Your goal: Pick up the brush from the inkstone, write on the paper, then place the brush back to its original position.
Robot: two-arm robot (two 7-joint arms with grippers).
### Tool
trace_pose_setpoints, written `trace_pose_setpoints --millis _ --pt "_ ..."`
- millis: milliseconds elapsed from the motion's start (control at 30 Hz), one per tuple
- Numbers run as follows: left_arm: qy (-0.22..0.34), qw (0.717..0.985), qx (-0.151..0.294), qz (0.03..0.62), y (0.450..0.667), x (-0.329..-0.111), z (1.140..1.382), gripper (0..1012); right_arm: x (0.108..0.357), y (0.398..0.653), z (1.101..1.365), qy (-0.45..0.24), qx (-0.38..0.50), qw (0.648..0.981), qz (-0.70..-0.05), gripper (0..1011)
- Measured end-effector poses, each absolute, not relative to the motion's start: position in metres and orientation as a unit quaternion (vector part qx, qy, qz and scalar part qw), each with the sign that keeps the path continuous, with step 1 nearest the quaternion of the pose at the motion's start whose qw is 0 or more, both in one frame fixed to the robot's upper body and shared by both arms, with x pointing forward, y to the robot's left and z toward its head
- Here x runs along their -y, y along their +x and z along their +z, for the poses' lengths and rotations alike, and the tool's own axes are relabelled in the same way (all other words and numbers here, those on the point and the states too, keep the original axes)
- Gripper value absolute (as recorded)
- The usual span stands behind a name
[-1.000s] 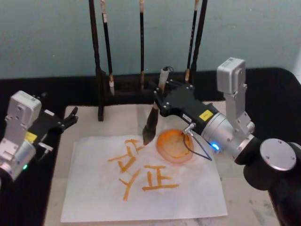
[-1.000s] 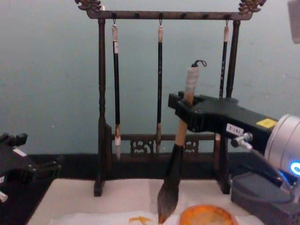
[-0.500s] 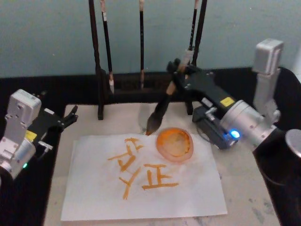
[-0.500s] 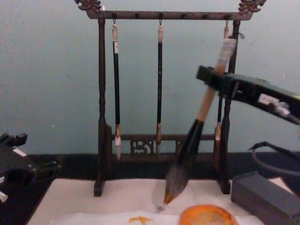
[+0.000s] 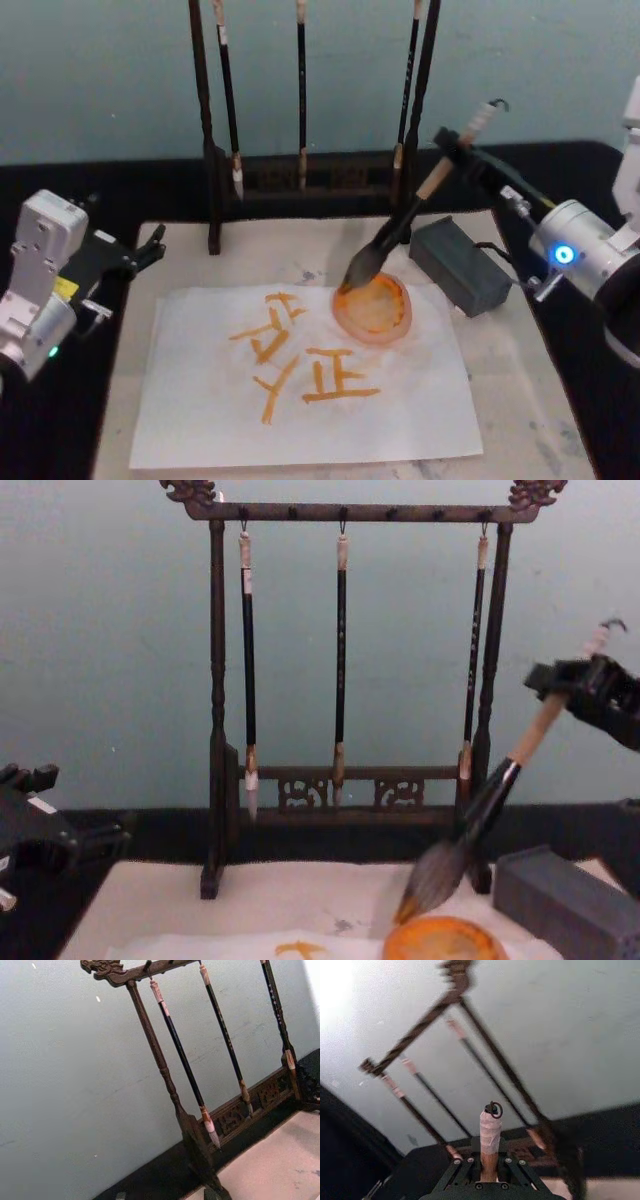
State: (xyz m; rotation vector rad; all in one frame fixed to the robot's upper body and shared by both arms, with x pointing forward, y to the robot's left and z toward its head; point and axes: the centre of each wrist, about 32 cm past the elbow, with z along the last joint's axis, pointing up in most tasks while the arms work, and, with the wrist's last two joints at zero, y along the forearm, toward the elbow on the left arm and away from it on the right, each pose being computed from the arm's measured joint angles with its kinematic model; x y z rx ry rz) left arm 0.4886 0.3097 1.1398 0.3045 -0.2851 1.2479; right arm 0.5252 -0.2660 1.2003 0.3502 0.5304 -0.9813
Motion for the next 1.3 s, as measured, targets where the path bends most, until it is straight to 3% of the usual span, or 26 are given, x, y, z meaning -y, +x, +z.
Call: trace_pose_setpoints --millis 533,1300 --pt "0.141 0.791 0.132 0.580 0.489 -0.310 1.140 1010 0.283 0.532 1.185 0.188 -0.369 0.749 -0.517 176" --pt "0.141 0.791 0.132 0.580 0.489 -0.310 1.140 1010 0.285 0.536 1.171 0.174 -0.411 0.727 -0.522 176"
